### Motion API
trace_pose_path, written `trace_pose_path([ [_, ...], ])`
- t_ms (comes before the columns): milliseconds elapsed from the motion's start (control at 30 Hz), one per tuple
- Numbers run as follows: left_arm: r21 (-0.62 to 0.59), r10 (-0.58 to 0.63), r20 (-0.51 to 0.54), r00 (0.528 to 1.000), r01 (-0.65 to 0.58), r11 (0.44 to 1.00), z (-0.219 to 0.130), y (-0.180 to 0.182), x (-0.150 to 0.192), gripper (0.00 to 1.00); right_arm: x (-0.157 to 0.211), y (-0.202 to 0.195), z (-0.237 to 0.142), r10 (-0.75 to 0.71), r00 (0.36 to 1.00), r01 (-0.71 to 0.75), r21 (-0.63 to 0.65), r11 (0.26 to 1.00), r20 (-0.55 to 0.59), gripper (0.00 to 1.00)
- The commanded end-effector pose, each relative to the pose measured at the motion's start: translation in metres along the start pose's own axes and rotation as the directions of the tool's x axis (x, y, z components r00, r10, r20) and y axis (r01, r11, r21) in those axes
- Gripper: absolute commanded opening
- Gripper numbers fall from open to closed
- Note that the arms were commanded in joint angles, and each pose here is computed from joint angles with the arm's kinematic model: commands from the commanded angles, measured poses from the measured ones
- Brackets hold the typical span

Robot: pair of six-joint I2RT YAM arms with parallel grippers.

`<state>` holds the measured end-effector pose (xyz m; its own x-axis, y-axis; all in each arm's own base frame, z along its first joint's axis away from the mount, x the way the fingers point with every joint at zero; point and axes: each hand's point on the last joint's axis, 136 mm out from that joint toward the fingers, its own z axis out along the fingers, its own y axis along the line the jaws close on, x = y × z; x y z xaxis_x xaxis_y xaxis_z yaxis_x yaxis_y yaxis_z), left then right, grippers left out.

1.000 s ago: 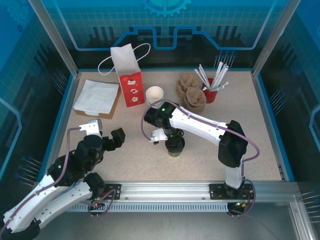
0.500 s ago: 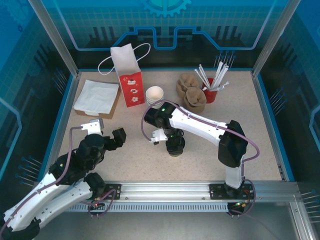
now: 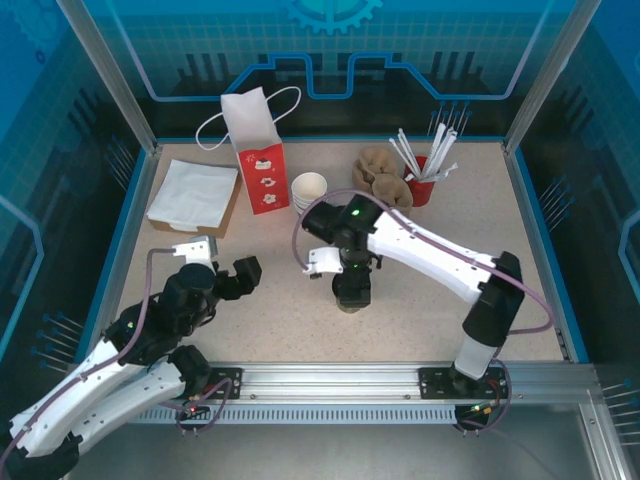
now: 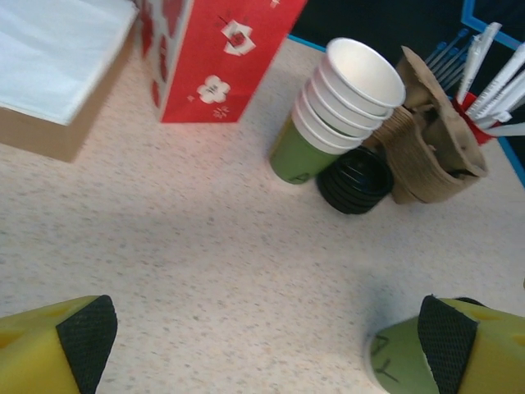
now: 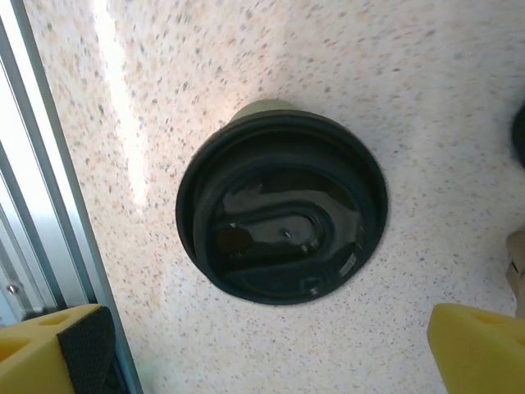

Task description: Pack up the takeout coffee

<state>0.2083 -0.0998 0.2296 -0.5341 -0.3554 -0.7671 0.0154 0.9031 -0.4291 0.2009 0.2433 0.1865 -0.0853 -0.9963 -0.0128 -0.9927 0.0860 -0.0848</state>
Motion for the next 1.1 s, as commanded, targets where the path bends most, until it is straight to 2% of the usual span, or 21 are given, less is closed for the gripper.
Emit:
trace_pose_path([
  [0,0.120,-0.053,-0.089,0.995,0.063,0.991,0.014,-0.029,0.015,0.97,0.006,-0.015,-0.027,0.181,0.970,-0.183,-0.003,0.983,0.165,1.00],
  [133,0.229,-0.099,-0.211,0.972,0.148,0.962,0.029,-0.064,0.032,0.96,0.018,-0.031,-0.033,0.383,0.883,-0.381,-0.063,0.923,0.273,0.96],
  [233,0.268,-0.104,-0.312,0.944,0.193,0.944,0.040,-0.087,0.045,0.95,0.031,-0.043,-0.028,0.579,0.757,-0.559,-0.161,0.814,0.301,0.93],
  [300,0.284,-0.094,-0.380,0.920,0.213,0.935,0.049,-0.100,0.056,0.94,0.035,-0.044,-0.022,0.695,0.658,-0.639,-0.275,0.719,0.288,0.86],
  [367,0.298,-0.088,-0.446,0.891,0.240,0.924,0.055,-0.113,0.065,0.93,0.037,-0.043,-0.015,0.789,0.562,-0.695,-0.376,0.613,0.246,0.84],
  [467,0.277,-0.095,-0.525,0.846,0.276,0.921,0.067,-0.121,0.081,0.90,0.038,-0.037,-0.001,0.869,0.465,-0.740,-0.463,0.487,0.171,0.81],
  [667,0.257,-0.119,-0.583,0.804,0.321,0.912,0.082,-0.129,0.097,0.87,0.038,-0.025,0.022,0.901,0.428,-0.764,-0.503,0.403,0.072,0.76],
  [1067,0.246,-0.087,-0.659,0.747,0.324,0.914,0.092,-0.138,0.116,0.87,0.036,-0.017,0.047,0.902,0.431,-0.778,-0.513,0.362,-0.016,0.72],
])
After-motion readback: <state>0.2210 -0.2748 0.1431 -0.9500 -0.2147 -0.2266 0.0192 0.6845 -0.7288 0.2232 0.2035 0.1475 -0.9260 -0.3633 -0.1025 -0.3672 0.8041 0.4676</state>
